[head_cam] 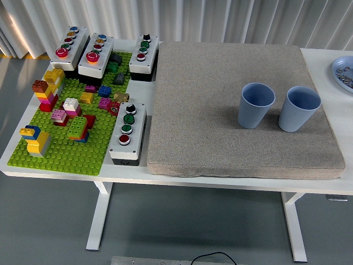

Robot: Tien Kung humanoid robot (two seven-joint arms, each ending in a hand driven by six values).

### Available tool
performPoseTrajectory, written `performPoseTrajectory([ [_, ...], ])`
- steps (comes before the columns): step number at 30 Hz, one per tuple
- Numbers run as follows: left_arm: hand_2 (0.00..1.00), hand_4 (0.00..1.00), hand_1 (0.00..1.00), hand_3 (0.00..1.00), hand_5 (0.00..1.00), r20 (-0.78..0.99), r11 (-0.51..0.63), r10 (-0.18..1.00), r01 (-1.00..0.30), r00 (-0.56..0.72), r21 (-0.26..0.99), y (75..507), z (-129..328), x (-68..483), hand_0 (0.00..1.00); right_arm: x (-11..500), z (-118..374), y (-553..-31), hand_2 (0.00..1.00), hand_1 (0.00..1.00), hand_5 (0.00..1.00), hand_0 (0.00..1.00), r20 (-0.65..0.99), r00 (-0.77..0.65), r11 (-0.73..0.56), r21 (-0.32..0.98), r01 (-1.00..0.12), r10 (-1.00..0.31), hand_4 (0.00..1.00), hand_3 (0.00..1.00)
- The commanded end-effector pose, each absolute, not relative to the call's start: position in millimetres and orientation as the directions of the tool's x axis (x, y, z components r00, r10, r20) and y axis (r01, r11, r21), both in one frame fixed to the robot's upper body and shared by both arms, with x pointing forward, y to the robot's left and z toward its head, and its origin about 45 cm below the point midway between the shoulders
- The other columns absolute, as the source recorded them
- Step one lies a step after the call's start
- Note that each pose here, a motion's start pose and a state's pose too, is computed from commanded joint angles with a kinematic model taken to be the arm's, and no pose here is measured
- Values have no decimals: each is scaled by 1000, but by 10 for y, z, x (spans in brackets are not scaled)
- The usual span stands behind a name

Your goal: Pick cup pour cup place

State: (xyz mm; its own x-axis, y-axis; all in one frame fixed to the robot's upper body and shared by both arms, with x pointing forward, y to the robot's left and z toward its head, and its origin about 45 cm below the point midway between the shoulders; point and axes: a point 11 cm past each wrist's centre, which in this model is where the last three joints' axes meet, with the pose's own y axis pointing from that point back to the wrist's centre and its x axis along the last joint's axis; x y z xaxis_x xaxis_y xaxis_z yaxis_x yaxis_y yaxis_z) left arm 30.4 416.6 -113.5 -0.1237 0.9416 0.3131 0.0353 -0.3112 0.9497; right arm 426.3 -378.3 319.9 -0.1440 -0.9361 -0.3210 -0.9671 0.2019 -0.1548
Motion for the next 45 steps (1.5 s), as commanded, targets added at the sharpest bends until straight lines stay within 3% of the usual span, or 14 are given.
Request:
performPoseTrajectory([
  [45, 821, 500, 773, 683, 954, 313, -311, 942, 39, -124, 950, 4166, -1136, 288, 726, 4268, 3221, -3757, 838, 816, 792, 872, -317, -134, 193, -162, -968, -939, 671, 802],
])
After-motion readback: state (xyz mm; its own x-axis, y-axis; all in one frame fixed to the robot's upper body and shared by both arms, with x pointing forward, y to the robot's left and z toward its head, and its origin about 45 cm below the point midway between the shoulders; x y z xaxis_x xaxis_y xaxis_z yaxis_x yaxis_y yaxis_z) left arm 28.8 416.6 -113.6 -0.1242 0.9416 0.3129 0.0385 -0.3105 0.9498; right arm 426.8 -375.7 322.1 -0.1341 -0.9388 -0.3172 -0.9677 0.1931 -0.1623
